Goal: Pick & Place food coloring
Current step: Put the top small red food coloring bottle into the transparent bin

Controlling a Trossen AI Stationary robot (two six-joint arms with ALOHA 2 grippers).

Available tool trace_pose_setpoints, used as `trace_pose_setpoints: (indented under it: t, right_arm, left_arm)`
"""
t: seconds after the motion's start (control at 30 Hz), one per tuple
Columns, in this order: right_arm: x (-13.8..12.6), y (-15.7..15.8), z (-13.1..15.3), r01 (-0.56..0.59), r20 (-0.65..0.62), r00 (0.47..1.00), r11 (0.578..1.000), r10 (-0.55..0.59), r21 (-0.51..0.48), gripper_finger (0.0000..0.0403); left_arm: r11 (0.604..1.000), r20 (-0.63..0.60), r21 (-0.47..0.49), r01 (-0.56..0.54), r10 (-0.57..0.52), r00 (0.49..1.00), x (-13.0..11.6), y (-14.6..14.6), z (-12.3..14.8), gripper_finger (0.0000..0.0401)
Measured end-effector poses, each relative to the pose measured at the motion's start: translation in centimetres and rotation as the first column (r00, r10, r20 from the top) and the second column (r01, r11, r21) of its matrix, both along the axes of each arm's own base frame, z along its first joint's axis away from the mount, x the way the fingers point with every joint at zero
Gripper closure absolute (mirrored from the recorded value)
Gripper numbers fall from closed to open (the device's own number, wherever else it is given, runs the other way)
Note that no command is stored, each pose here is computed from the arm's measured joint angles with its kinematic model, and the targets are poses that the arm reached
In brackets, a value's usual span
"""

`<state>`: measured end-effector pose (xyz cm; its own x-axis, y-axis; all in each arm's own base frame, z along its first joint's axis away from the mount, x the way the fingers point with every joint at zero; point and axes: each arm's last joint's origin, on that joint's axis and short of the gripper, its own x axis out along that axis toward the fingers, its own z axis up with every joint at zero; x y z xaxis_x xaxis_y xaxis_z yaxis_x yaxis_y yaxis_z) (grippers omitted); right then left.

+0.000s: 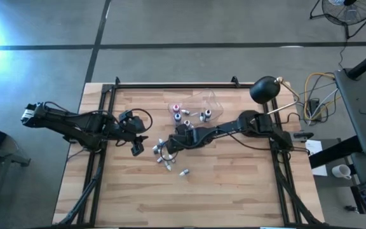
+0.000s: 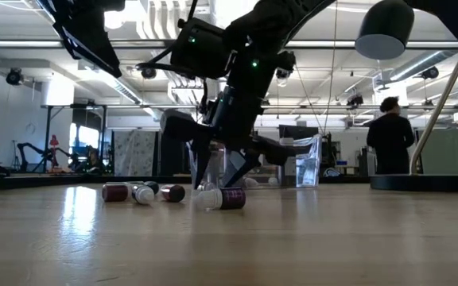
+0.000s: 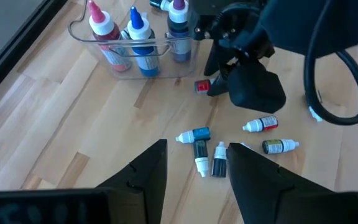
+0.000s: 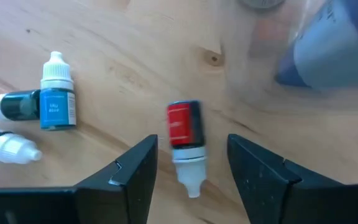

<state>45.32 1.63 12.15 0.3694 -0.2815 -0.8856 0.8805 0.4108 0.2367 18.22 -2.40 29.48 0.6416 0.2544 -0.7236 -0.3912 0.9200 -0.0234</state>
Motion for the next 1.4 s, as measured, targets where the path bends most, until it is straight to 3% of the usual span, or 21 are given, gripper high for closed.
trace_pose_setpoints:
  t: [0.3, 0.6, 0.8, 1.0, 1.17, 1.23, 1.4]
  right_arm:
    - [-0.3, 0.4, 0.0, -0.039, -0.036, 0.999, 0.999, 0.039, 0.002, 0.0253]
    - [-0.6, 1.5, 0.4, -0.059, -0.060, 0.996, 0.991, 0.067, 0.118, 0.0336]
    - [-1.7, 4.1, 3.8, -0.131, -0.011, 0.991, 0.971, 0.136, 0.199, 0.0351]
    - [-4.5, 4.4, 12.2, -0.070, 0.135, 0.989, 0.994, 0.058, 0.082, 0.0341]
    - [-7.6, 2.5, 17.3, 0.093, 0.216, 0.975, 0.981, -0.055, -0.170, 0.0334]
    - [-8.4, 0.8, 18.3, 0.115, 0.190, 0.979, 0.976, -0.078, -0.187, 0.0326]
    - [-7.7, -3.6, 16.6, 0.138, 0.100, 0.988, 0.972, -0.121, -0.190, 0.0270]
  left_arm:
    - [1.000, 0.000, -0.006, -0.007, 0.007, 1.000, 0.0, 0.0, 0.0, 0.0261]
    - [1.000, 0.000, -0.006, -0.007, 0.007, 1.000, 0.0, 0.0, 0.0, 0.0261]
    - [1.000, 0.000, -0.006, -0.007, 0.007, 1.000, 0.0, 0.0, 0.0, 0.0261]
    - [1.000, 0.001, -0.006, -0.007, 0.007, 1.000, 0.0, 0.0, 0.0, 0.0261]
    - [1.000, 0.004, -0.012, -0.014, 0.014, 1.000, 0.0, 0.0, 0.0, 0.0261]
    - [1.000, 0.007, -0.019, -0.021, 0.021, 1.000, 0.0, 0.0, 0.0, 0.0261]
    - [0.999, 0.016, -0.030, -0.031, 0.031, 0.999, 0.0, 0.0, 0.0, 0.0261]
